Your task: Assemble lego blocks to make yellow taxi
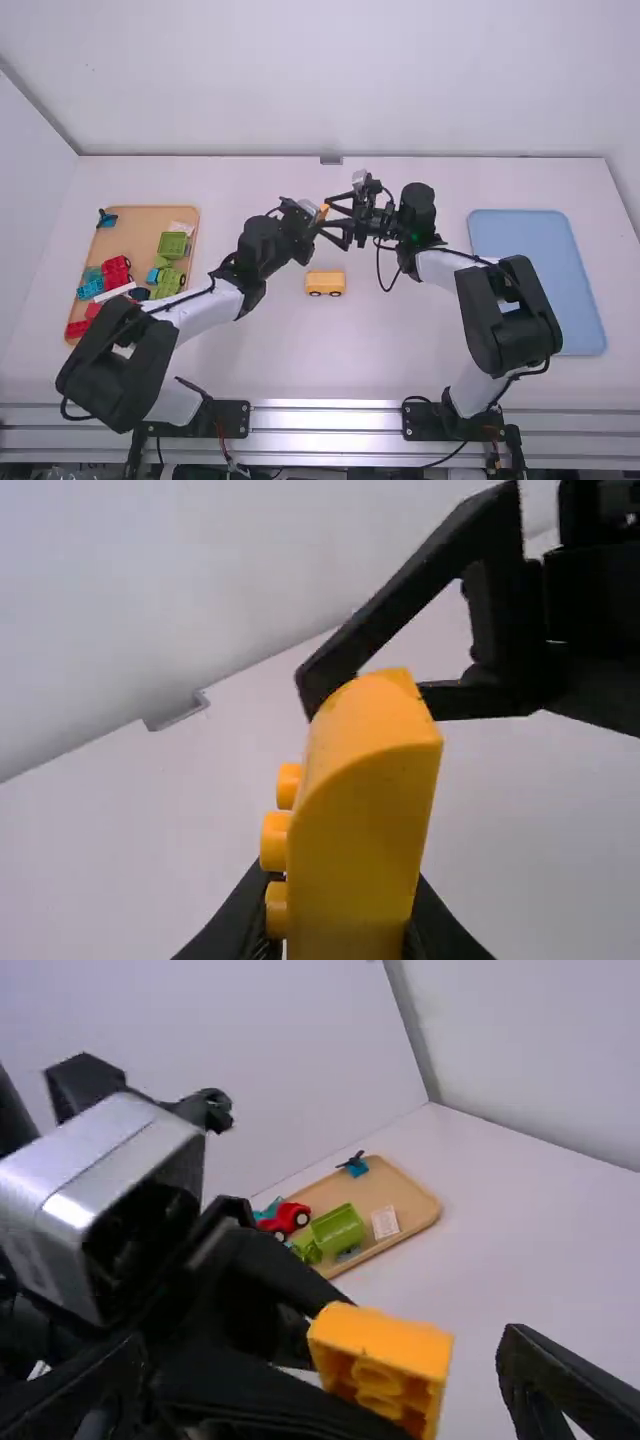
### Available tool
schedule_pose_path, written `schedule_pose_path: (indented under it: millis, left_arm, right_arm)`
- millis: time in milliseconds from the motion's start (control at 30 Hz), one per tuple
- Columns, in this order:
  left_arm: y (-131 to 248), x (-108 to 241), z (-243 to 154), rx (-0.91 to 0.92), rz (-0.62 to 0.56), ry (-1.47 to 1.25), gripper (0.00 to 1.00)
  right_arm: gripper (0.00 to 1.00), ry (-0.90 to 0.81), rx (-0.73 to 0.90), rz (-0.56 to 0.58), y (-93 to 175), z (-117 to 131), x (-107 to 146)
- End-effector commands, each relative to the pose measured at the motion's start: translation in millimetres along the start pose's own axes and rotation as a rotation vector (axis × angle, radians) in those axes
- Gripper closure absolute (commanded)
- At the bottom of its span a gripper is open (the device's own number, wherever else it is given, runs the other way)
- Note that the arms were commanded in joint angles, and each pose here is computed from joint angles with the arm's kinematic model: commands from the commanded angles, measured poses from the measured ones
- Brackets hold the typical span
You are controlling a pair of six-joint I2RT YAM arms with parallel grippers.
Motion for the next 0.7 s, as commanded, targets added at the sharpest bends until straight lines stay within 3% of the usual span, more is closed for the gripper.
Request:
schedule_pose_path:
  millis: [0, 267, 367, 667]
  left_arm:
    - [-0.3, -1.6, -10.5, 0.051, -0.009, 0.021, 0.98]
    - [-0.3, -6.1, -10.1, 0.048, -0.027, 0.056, 0.98]
    - [-0.3, -3.8, -9.9, 0.047, -0.018, 0.058, 0.98]
    - [0.0, -1.6, -11.4, 0.050, -0.015, 0.075, 0.98]
  right_arm:
    - [0.09, 0.029, 0.046, -0.005, -1.8, -5.9, -4.0]
    - [0.32, 0.039, 0.061, 0.003, -6.1, -6.0, -1.3]
    - [0.51, 0.041, 0.065, -0.001, -6.0, -6.6, -2.4]
    - [0.39, 0.045, 0.053, 0.001, -9.2, -3.0, -1.8]
Point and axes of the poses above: each hand's point on the last joint's axis, 136 mm out from that joint toward the fingers, its own y axis back along the fingers, its own z axis along the line the jaws close on, x = y × z, the point moved 1 cm from there along y, back along the fingers, and after that the axes turned 10 degrees about y, right-handed, at the moved point
